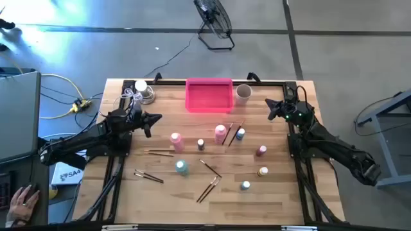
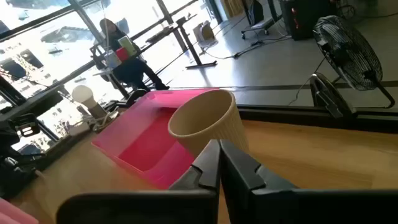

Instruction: Pick & Place Paint Supplies

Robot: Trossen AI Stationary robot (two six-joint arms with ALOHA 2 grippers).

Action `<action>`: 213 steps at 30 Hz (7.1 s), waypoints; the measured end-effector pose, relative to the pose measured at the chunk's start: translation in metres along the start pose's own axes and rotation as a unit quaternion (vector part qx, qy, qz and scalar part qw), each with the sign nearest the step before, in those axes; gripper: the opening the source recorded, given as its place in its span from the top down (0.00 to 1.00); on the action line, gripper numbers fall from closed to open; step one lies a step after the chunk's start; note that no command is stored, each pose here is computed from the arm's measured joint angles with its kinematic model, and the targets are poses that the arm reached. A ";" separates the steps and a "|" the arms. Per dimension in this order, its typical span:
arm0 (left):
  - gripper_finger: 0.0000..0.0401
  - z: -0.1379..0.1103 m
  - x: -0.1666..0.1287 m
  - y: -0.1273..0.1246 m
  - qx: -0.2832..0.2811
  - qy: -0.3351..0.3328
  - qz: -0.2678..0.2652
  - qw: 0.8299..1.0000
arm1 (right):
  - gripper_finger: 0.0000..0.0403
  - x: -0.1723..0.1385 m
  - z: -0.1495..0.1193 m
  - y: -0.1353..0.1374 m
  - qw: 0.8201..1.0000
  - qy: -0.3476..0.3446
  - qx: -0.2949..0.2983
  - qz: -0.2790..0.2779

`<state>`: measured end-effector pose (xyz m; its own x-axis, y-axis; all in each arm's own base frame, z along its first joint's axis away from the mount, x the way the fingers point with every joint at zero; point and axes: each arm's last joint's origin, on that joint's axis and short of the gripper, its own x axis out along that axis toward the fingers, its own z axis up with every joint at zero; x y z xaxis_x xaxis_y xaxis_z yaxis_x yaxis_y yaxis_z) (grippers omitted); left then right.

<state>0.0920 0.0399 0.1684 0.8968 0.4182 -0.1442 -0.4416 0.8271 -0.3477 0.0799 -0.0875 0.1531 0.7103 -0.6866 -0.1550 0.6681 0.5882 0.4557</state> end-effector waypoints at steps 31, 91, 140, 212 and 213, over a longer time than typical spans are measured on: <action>1.00 0.000 0.000 0.000 0.000 0.000 0.000 1.000 | 0.99 0.000 0.000 0.000 1.000 0.000 0.000 0.000; 1.00 0.000 0.000 0.000 0.000 0.000 0.000 1.000 | 0.99 0.000 0.000 0.000 1.000 0.000 0.000 0.000; 1.00 0.000 0.000 0.000 -0.073 0.002 -0.004 0.997 | 0.99 0.000 0.000 0.000 1.000 0.000 0.000 0.000; 1.00 0.000 0.000 0.000 -0.120 0.003 -0.005 0.993 | 0.99 0.000 0.000 0.000 1.000 0.001 0.000 0.003; 1.00 0.000 0.000 0.000 -0.120 0.003 -0.005 0.993 | 0.99 0.000 0.000 0.000 1.000 0.001 0.000 0.003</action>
<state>0.0921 0.0396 0.1684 0.9016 0.4079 -0.1442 -0.4143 0.7180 -0.5593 0.0801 -0.0874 0.1534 0.7150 -0.6822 -0.1530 0.6634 0.5928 0.4566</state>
